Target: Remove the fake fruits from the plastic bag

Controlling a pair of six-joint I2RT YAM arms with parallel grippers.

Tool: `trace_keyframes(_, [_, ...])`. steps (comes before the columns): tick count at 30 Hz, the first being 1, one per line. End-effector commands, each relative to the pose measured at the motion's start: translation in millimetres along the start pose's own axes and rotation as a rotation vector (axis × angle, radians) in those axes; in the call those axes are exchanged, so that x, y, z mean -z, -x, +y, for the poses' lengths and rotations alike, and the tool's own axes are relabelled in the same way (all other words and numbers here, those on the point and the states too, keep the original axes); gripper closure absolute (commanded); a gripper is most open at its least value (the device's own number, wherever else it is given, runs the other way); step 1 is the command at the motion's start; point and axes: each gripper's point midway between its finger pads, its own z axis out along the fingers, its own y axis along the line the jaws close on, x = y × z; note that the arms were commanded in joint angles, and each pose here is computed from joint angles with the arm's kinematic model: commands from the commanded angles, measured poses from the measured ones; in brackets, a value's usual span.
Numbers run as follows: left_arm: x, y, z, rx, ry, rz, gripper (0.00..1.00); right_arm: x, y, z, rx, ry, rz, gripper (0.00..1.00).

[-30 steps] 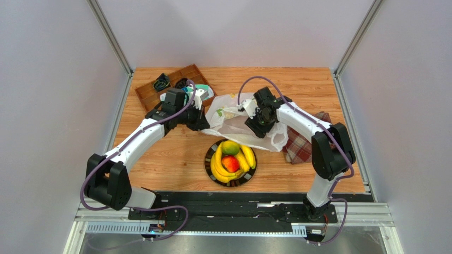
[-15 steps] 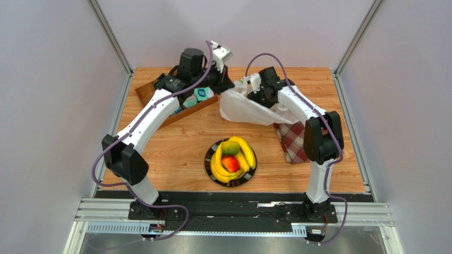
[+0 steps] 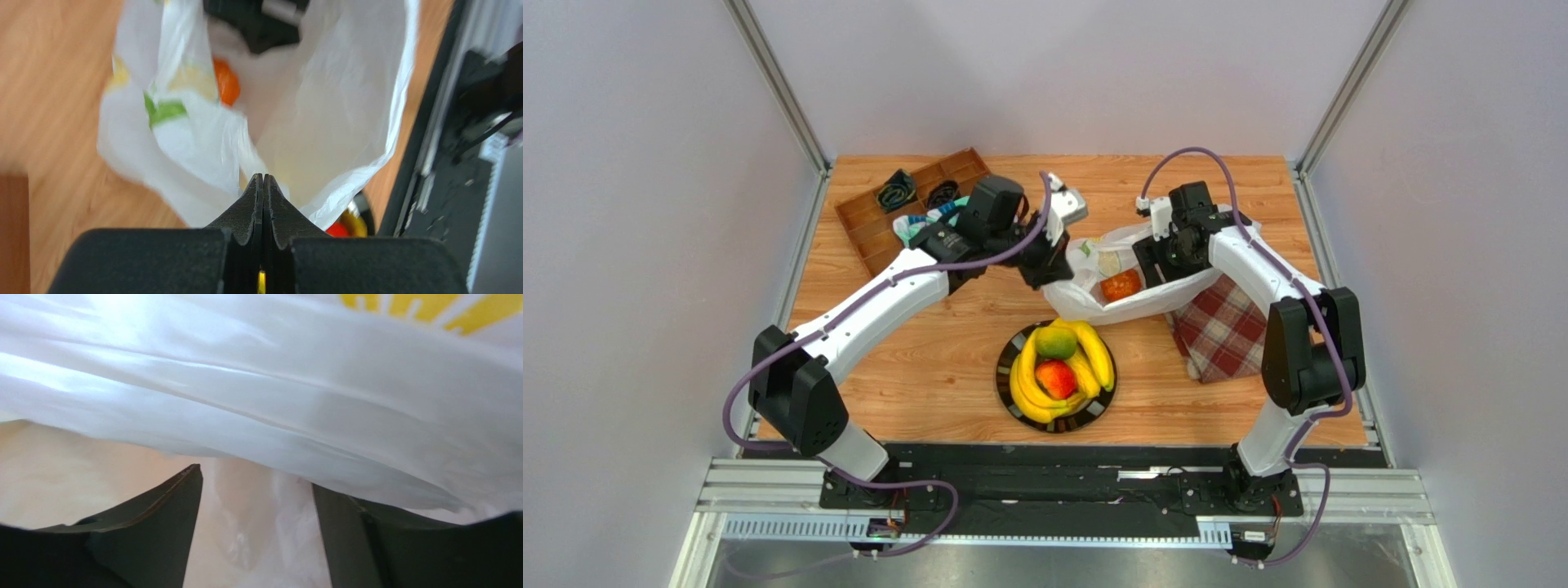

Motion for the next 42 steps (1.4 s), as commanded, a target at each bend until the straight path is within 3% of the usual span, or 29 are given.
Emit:
trace_keyframes(1, [16,-30,16,-0.164,0.089,0.065,1.0,9,21,7,-0.03,0.021,-0.084,0.25])
trace_keyframes(9, [10,-27,20,-0.194,0.129,0.059,1.0,-10,44,5,0.016,0.037,-0.176,0.12])
trace_keyframes(11, [9,-19,17,-0.224,0.158,0.043,1.0,-7,54,3,0.053,0.029,-0.232,0.0])
trace_keyframes(15, [11,-10,30,-0.359,0.337,0.037,1.0,13,18,0,0.113,-0.054,-0.285,0.0])
trace_keyframes(21, [4,-27,53,-0.379,0.455,0.073,1.0,19,-48,6,0.035,-0.108,-0.23,0.0])
trace_keyframes(28, [-7,-21,47,-0.398,0.418,0.044,1.0,27,22,-4,0.015,-0.111,-0.392,0.0])
trace_keyframes(31, [-10,-5,61,-0.432,0.5,-0.005,1.0,23,38,-19,-0.015,-0.161,-0.412,0.0])
trace_keyframes(35, [-14,44,97,-0.489,0.673,-0.098,1.0,26,114,-43,-0.024,-0.214,-0.518,0.0])
trace_keyframes(37, [-9,80,116,-0.475,0.744,-0.177,1.0,39,151,-76,-0.009,-0.389,-0.586,0.0])
trace_keyframes(38, [-3,93,121,-0.466,0.774,-0.209,1.0,24,158,-85,0.013,-0.436,-0.558,0.0])
trace_keyframes(40, [9,129,122,-0.483,0.817,-0.313,1.0,59,191,-109,0.009,-0.597,-0.631,0.0])
trace_keyframes(42, [22,147,119,-0.491,0.845,-0.372,1.0,81,189,-107,-0.003,-0.638,-0.664,0.0])
